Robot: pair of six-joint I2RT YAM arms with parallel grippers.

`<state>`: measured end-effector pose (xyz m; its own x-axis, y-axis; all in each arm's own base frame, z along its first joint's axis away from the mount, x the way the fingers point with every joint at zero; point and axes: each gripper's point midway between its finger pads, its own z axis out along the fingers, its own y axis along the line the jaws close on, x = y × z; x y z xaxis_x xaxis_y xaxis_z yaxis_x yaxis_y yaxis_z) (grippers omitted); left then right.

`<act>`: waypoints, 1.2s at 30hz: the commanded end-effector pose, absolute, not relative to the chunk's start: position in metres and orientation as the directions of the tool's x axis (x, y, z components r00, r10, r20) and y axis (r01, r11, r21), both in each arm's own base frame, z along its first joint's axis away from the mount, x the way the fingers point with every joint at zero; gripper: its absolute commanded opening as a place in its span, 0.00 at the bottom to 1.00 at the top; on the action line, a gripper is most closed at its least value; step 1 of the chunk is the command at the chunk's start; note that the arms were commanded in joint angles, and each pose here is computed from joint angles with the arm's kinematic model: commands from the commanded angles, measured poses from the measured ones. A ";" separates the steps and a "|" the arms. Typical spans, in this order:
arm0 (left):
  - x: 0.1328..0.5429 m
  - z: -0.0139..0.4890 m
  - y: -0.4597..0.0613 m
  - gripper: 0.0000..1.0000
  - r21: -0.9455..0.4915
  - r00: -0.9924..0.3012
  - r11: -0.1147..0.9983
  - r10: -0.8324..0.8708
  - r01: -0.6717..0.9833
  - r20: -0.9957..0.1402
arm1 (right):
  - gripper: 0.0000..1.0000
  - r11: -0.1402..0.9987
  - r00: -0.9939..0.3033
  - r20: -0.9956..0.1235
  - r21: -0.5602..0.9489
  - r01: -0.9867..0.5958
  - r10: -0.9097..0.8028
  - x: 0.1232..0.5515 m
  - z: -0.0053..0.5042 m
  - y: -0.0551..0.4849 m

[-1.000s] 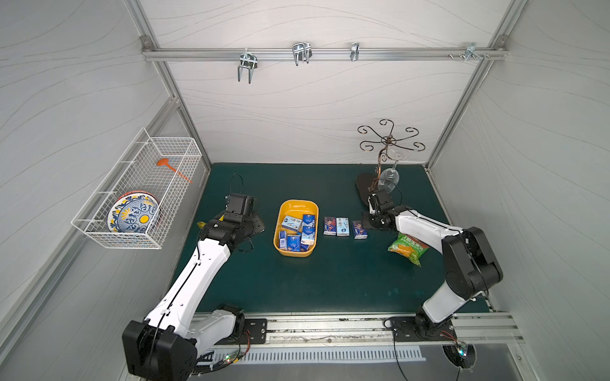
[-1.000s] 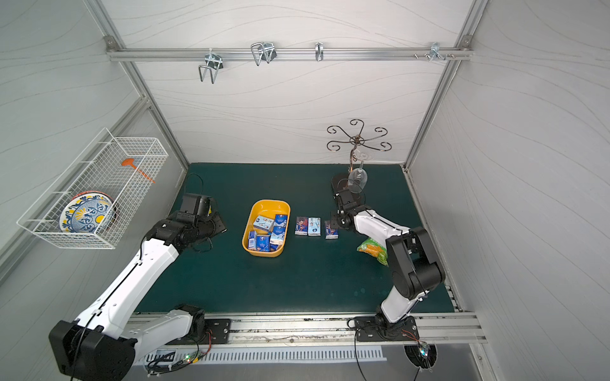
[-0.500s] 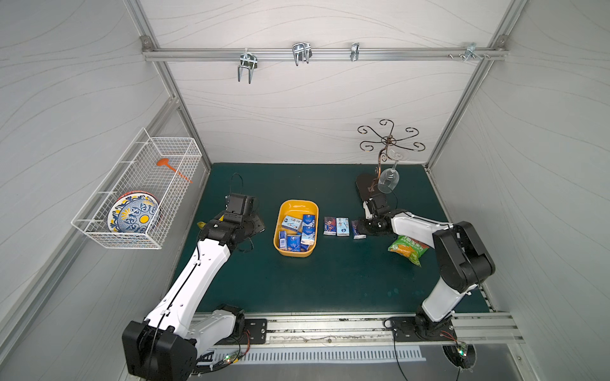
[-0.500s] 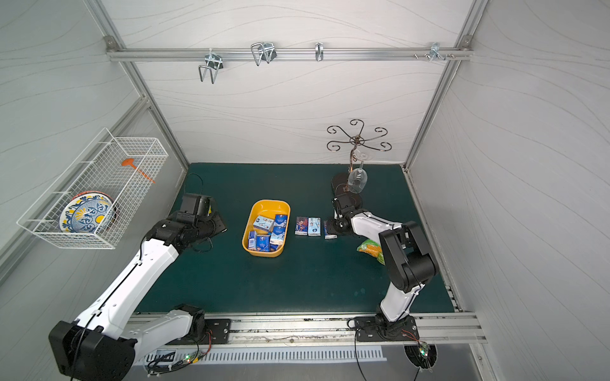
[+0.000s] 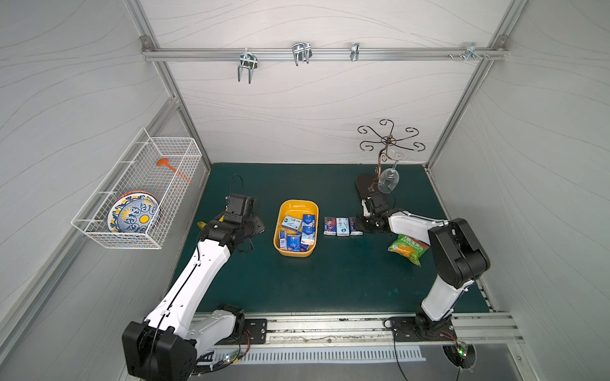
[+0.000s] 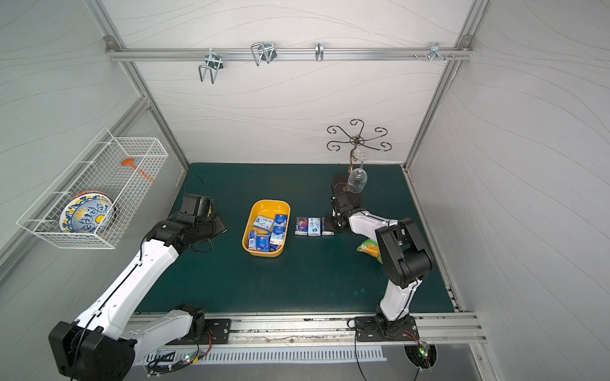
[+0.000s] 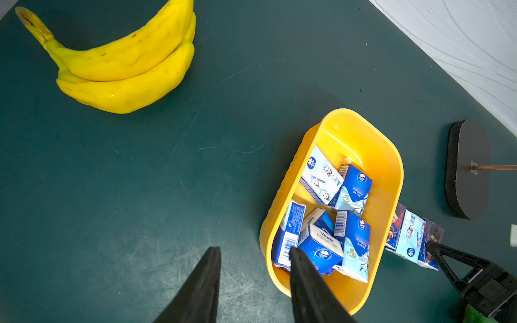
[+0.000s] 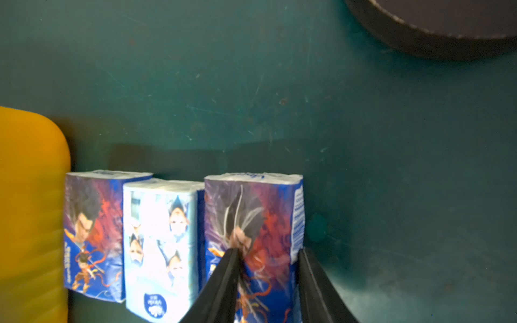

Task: Take the pocket tissues out of the storage box
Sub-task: Place the pocket tissues at the center of the board, then pick up the pocket tissues from the storage box.

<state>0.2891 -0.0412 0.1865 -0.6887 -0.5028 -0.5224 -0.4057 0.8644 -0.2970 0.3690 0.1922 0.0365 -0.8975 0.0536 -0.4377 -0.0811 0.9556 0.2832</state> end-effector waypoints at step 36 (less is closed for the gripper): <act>0.291 0.181 -0.041 0.45 -0.297 -0.685 0.866 -0.500 -0.402 -0.529 | 0.60 0.898 -0.704 -0.597 -0.063 -0.436 -0.384 0.339 0.132 0.315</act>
<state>0.2855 -0.0397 0.1815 -0.6911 -0.5022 -0.5198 -0.4100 0.8647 -0.2901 0.3519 0.3094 0.1424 -0.7122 -0.2848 -0.6416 -0.3931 0.9191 0.0283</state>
